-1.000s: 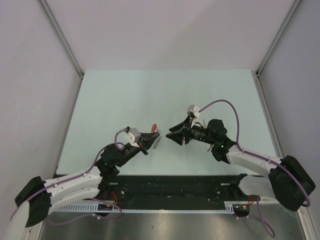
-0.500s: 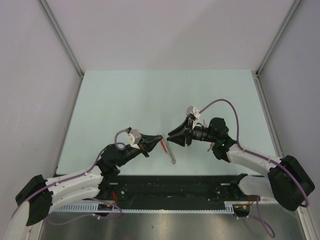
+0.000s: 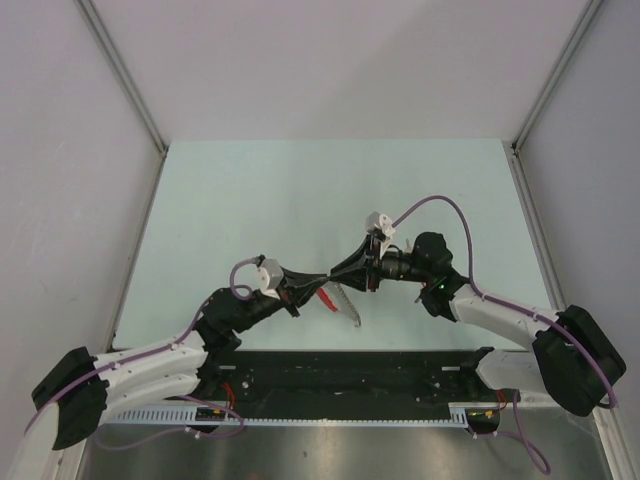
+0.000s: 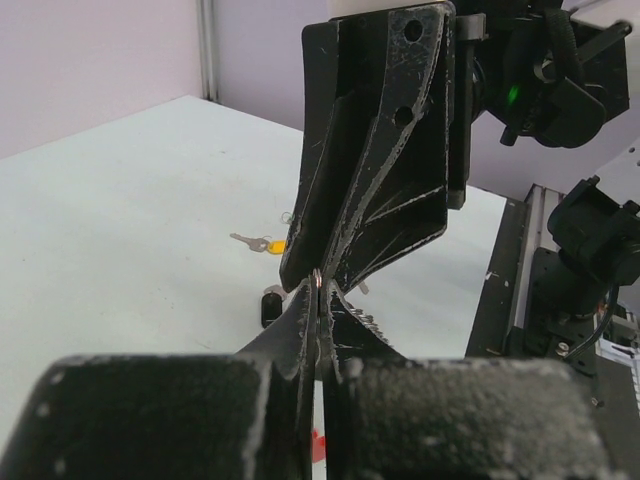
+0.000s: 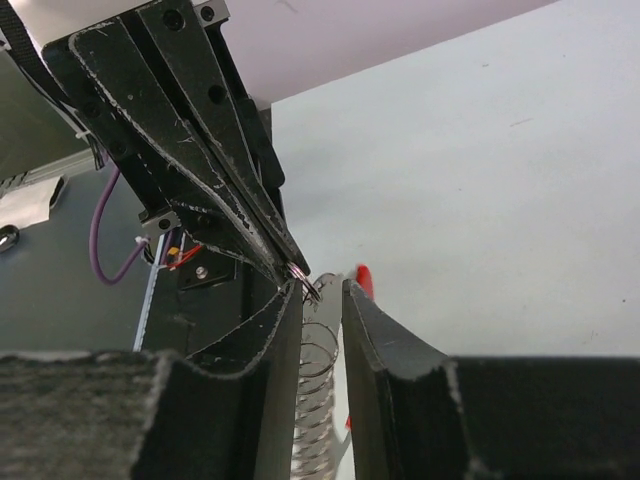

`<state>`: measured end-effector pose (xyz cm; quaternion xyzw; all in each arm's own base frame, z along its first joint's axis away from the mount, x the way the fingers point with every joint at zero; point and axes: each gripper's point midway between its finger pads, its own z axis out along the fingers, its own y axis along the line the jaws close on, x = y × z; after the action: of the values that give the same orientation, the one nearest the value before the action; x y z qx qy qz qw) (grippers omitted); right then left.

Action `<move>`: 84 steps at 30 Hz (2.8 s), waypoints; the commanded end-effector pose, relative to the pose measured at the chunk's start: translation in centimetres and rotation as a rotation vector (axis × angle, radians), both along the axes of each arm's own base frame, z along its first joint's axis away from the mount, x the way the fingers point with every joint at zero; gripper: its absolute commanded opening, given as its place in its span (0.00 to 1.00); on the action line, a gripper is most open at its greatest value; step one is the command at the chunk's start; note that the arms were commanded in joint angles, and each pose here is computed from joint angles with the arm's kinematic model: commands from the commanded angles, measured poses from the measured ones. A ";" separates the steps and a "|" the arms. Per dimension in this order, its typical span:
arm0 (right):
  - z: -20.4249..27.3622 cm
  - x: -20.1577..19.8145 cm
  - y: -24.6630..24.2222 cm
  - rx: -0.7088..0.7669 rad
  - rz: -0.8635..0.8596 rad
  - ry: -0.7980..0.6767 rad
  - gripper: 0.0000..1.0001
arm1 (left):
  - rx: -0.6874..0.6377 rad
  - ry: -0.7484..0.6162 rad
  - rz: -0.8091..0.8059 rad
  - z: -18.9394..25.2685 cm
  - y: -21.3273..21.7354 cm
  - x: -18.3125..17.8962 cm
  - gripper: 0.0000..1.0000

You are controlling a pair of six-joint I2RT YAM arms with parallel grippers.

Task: Put the keys on the keyring

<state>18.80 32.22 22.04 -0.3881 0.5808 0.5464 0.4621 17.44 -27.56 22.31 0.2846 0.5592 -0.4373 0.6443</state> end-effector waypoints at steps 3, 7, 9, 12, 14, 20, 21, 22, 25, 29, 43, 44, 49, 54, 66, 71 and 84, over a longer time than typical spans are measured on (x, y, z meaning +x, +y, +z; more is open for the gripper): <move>2.2 -0.1 0.8 0.037 0.035 -0.076 0.20 | -0.105 -0.067 -0.032 4.1 -0.4 -0.4 0.00; 1.9 0.1 0.8 0.028 0.033 -0.076 0.04 | -0.111 -0.062 -0.014 4.2 -0.2 -0.2 0.00; 1.9 0.4 0.7 0.019 0.021 -0.077 0.00 | -0.104 -0.055 0.010 4.0 0.0 0.2 0.00; 1.9 1.3 0.5 -0.022 -0.017 -0.090 0.00 | -0.084 -0.019 0.072 3.5 0.6 1.4 0.09; 1.0 2.1 0.1 -0.096 -0.055 -0.098 0.00 | -0.067 0.012 0.123 3.2 1.2 2.2 0.28; 0.3 5.7 -0.9 -0.303 -0.213 -0.139 0.00 | -0.025 0.056 0.253 4.4 3.1 4.1 0.52; -0.3 6.6 -1.2 -0.350 -0.251 -0.133 0.00 | 0.021 0.079 0.264 3.6 3.2 4.3 0.55; 1.0 7.6 -1.0 -0.361 -0.277 -0.157 0.00 | 0.023 0.074 0.275 4.8 3.4 4.6 0.60; -1.0 9.0 -1.7 -0.520 -0.333 -0.142 0.00 | 0.089 0.106 0.329 5.4 4.1 5.8 0.66; -1.2 11.3 -2.4 -0.662 -0.400 -0.154 0.00 | 0.119 0.195 0.382 6.0 5.4 8.6 0.71; -0.8 17.6 -4.1 -0.734 -0.378 -0.141 0.00 | 0.184 0.032 -0.080 6.6 0.5 17.0 0.87; -1.1 17.6 -4.0 -0.742 -0.360 -0.137 0.00 | 0.229 0.002 -0.110 5.2 0.1 17.7 0.88; -1.9 18.5 -4.2 -0.790 -0.323 -0.162 0.00 | 0.305 -0.105 -0.197 3.5 -1.2 19.1 0.89; -1.1 18.7 -3.5 -0.729 -0.261 -0.163 0.00 | 0.328 -0.152 -0.244 1.7 -1.9 19.6 0.87; 2.0 20.9 -1.0 -0.595 -0.150 -0.311 0.00 | 0.301 -0.280 -0.261 2.1 -2.4 21.4 0.70; 2.8 21.7 -1.0 -0.546 -0.080 -0.367 0.00 | 0.293 -0.314 -0.338 2.2 -2.4 21.7 0.57; 1.6 23.6 -1.9 -0.539 -0.072 -0.415 0.00 | 0.288 -0.358 -0.355 0.3 -2.2 22.8 0.31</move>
<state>41.62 29.16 21.67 -0.5616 0.6490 0.2730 0.4346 40.19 -29.72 21.79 0.5236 0.4660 -0.4206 0.5759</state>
